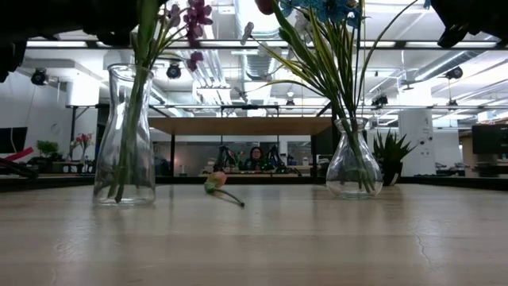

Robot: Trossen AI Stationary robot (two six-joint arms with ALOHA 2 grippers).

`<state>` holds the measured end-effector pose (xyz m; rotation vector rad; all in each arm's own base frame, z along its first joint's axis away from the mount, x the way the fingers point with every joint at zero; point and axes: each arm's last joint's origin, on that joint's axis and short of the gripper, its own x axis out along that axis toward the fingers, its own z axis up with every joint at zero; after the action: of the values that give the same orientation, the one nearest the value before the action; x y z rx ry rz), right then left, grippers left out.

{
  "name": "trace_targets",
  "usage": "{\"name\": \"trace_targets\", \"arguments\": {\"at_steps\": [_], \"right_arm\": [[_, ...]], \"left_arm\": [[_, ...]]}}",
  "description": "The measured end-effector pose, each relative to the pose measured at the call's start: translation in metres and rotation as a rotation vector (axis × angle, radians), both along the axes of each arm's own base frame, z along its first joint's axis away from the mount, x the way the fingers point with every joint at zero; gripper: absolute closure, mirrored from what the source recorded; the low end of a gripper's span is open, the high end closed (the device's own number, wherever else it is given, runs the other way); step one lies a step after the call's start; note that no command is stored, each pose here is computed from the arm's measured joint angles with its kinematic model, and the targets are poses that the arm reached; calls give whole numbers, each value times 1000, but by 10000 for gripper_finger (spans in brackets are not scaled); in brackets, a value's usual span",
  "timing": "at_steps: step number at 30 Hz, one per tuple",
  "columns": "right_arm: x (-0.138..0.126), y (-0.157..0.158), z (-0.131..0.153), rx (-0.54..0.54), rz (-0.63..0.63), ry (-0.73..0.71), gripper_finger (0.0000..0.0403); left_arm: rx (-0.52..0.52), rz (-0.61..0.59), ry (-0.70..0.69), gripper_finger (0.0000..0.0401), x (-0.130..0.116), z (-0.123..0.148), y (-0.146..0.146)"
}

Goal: Pick and place flowers into a vace then onto a shelf
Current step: Put the yellow tulip into the left crystal vase, then put the pink tulip into the left crystal vase

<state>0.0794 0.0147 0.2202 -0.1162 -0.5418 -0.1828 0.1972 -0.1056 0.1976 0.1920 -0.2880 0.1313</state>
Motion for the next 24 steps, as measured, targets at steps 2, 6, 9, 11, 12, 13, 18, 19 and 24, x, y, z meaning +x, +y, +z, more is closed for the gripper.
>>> {"name": "trace_targets", "arguments": {"at_steps": [2,6,9,11,12,13,18,19,24], "right_arm": [[0,0,0,0,0,0,339],[0,0,0,0,0,0,339],[0,0,0,0,0,0,339],[0,0,0,0,0,0,339],[0,0,0,0,0,0,339],[0,0,0,0,0,0,339],[0,0,0,0,0,0,339],[0,0,0,0,0,0,339],[0,0,0,0,0,0,339]], "left_arm": [[-7,-1,-12,225,-1,3,1],[-23,-10,-31,211,-5,9,1],[-54,-28,-28,198,-7,13,1],[-70,-37,-19,187,-9,15,2],[-73,-42,-14,181,-11,17,2],[-69,-43,-7,176,-12,18,2],[-71,-70,-5,160,-21,29,4],[-73,-77,-8,160,-24,32,4],[-83,-119,-23,159,-38,44,4]]}}
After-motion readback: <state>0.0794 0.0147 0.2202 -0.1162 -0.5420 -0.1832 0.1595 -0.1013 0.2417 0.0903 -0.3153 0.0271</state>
